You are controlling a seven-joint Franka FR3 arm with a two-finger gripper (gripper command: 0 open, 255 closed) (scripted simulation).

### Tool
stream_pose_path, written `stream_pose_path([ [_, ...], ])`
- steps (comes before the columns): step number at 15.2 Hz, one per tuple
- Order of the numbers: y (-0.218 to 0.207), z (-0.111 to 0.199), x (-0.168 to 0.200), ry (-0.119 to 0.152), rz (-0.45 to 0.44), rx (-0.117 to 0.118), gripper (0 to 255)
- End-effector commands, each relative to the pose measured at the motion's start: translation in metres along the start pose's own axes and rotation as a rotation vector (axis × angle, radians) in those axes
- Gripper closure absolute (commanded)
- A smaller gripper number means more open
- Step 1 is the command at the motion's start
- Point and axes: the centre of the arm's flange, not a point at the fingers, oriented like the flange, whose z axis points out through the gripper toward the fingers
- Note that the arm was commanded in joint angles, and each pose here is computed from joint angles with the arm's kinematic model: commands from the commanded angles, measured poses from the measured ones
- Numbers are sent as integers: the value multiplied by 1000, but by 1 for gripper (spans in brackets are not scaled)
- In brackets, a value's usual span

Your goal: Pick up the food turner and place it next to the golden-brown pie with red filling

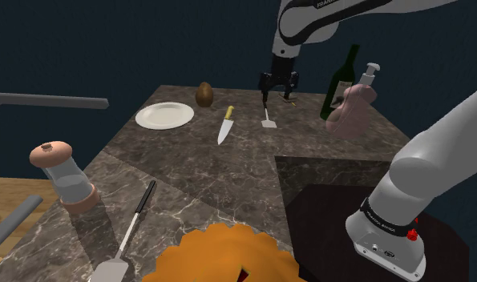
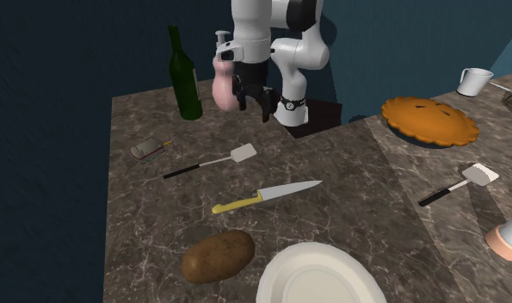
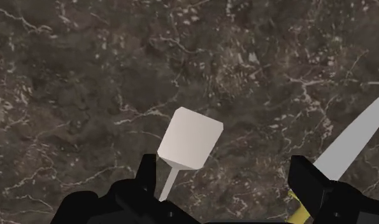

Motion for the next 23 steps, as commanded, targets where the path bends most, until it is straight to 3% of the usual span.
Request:
stream_pose_path([
  [1,3,12,22,10,62,-7,0],
  [12,48,85,129,60,388,-45,0],
  [19,50,122,131,60,388,-45,0],
  [23,50,125,131,60,388,-45,0],
])
